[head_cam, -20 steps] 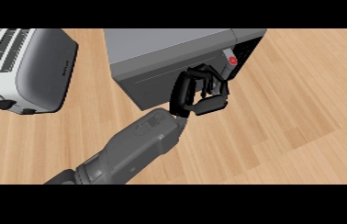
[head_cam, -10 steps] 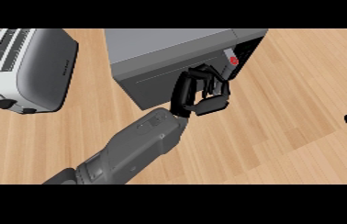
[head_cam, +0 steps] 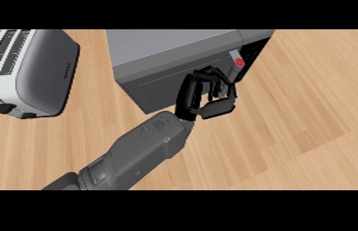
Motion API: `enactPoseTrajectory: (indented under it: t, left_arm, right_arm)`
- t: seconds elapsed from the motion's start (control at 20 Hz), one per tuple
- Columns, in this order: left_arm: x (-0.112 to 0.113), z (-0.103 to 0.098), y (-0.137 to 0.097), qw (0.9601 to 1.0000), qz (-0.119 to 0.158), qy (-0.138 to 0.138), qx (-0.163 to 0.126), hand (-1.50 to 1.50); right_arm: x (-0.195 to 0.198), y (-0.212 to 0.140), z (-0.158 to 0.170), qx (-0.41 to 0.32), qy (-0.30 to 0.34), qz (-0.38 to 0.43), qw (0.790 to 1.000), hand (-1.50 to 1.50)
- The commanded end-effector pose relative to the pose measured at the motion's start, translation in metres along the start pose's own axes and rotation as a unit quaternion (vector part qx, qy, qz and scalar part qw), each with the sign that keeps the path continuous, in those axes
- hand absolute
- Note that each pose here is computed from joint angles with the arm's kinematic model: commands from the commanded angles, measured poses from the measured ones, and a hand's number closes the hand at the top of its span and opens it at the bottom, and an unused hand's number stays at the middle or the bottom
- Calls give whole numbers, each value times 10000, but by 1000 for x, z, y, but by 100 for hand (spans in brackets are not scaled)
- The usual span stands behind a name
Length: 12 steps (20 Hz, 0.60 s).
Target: Pick up the milk, place it into the microwave and close the microwave
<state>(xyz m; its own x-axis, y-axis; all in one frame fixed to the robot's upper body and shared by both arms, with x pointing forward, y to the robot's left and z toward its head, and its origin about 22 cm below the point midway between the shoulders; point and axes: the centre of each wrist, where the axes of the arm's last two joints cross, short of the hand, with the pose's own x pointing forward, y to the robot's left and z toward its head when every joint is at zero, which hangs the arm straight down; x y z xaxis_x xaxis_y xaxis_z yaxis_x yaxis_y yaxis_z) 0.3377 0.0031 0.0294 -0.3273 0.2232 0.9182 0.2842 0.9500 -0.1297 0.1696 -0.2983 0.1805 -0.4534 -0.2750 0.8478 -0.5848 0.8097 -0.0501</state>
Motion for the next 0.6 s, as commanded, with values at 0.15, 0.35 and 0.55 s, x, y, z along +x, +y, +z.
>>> enactPoseTrajectory:
  t: [0.15, 0.35, 0.55]
  left_arm:
    - [1, -19, 4, 9992, -342, 47, -204, 150]
    - [-7, -17, 12, 9968, -714, 361, -70, 150]
    - [-13, -16, 19, 9932, -951, 641, 201, 150]
  right_arm:
    - [3, -2, -2, 177, -47, -118, 9998, -150]
    - [6, -1, -6, 344, -211, -246, 9989, -150]
    - [9, 0, -7, 497, -184, -288, 9982, -150]
